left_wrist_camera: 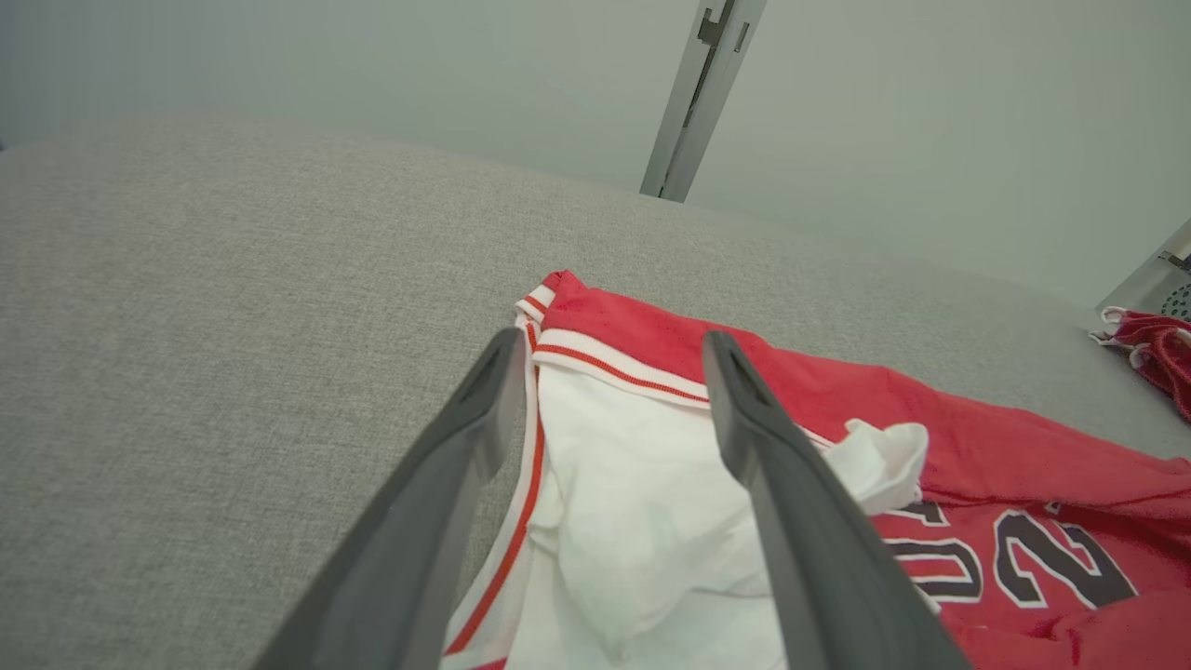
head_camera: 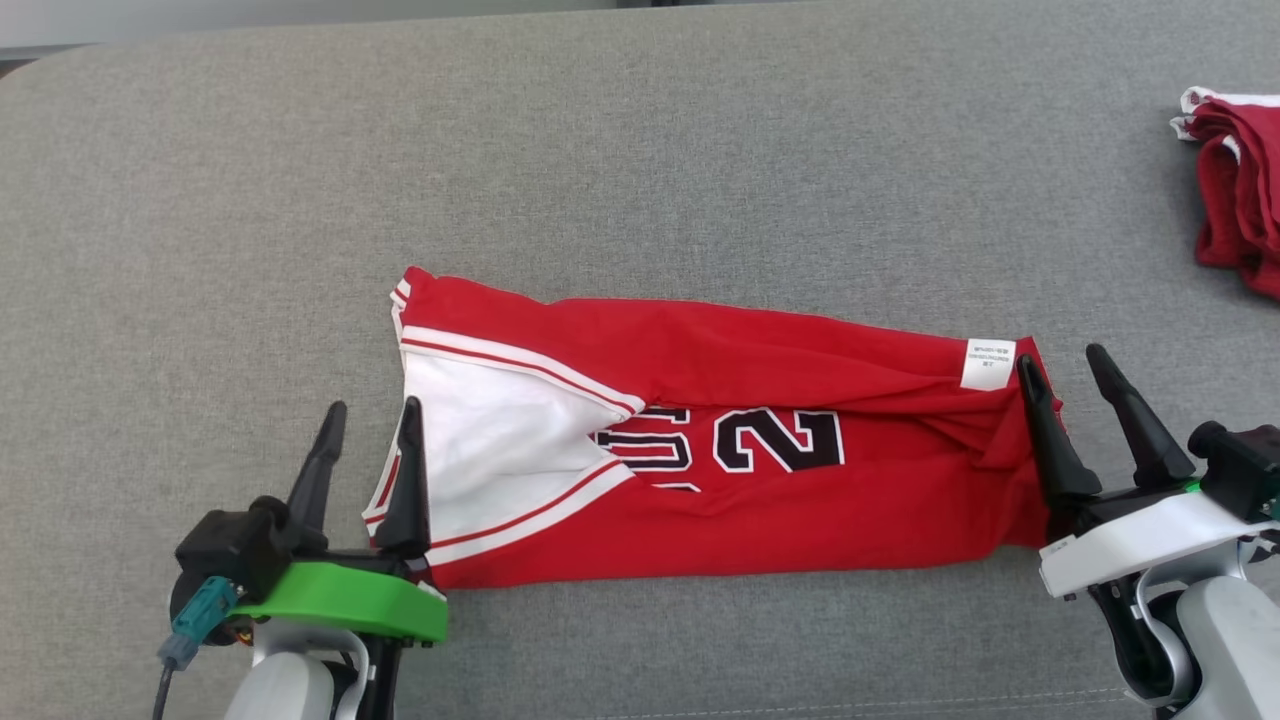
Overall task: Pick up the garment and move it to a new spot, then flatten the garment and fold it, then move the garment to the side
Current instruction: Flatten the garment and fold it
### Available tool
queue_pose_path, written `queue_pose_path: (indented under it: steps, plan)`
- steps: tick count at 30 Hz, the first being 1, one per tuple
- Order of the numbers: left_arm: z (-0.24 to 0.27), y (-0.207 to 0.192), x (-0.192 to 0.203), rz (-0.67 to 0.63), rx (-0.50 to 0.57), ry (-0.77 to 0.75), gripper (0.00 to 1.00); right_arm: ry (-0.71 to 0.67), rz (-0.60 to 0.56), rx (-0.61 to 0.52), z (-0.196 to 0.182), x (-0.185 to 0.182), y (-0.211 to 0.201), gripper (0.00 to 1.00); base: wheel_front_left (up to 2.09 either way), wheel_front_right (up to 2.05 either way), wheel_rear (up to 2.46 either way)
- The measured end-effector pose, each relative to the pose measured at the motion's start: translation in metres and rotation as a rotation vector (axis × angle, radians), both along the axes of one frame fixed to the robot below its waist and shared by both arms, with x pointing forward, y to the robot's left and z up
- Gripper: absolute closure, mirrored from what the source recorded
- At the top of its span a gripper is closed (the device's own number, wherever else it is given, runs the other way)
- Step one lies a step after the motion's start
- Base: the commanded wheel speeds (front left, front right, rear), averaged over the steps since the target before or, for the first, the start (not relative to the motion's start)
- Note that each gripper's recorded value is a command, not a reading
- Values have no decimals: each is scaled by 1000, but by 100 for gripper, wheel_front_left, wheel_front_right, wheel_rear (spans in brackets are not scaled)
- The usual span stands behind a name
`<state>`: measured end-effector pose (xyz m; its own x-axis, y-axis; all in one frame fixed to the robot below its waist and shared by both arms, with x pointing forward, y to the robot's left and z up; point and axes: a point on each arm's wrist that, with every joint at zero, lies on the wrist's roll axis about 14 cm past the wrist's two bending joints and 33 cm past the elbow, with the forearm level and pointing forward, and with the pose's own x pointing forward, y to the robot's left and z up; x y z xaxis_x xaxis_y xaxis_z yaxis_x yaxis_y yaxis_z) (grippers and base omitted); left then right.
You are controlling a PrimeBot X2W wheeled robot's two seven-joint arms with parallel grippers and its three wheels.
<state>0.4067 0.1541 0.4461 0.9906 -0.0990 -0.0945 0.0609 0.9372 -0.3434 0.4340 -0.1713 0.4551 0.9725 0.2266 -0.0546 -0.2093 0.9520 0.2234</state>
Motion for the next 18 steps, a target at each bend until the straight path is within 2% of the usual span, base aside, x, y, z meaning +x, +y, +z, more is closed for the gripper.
queue_pose_path:
  steps: [3, 7, 18]
  plan:
    - [13, 7, 2, 25, 26, -46, 0, -25, -12, -7, 9, 1, -5, 0, 0, 0, 0]
    - [33, 15, 5, 49, 85, -114, 0, -2, -34, -27, 2, 3, -13, 0, 0, 0, 0]
    - [40, 32, -4, 105, 127, -139, 0, 230, -63, 0, -61, -10, -5, 0, 0, 0, 0]
